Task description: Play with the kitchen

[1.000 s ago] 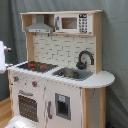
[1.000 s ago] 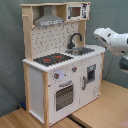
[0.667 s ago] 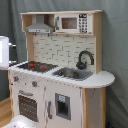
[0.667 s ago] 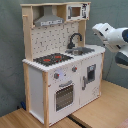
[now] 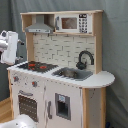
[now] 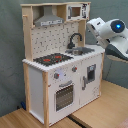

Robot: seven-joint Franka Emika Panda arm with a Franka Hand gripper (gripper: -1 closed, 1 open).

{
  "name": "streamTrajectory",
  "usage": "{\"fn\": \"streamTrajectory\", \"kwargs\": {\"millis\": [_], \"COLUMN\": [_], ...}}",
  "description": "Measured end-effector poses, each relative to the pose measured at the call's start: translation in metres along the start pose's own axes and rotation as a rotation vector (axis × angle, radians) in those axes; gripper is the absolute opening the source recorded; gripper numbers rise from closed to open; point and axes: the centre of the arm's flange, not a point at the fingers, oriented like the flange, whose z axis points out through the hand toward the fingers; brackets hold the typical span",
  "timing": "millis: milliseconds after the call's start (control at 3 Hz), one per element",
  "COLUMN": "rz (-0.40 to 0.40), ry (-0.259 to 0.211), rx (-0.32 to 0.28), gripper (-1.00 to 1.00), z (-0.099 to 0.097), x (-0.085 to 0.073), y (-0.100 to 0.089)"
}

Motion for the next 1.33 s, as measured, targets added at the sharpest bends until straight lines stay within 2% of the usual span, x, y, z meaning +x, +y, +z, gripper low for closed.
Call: {"fn": "streamTrajectory", "kwargs": {"millis": [667, 1333], "rz": [0.124, 0.247], "ry": [-0.053, -0.135], "rx": [0.121, 0.298], "gripper": [1.00, 1.00], "z": [0.046, 0.075], "x": [0.028, 0.040], "y": [0.013, 0.006]}}
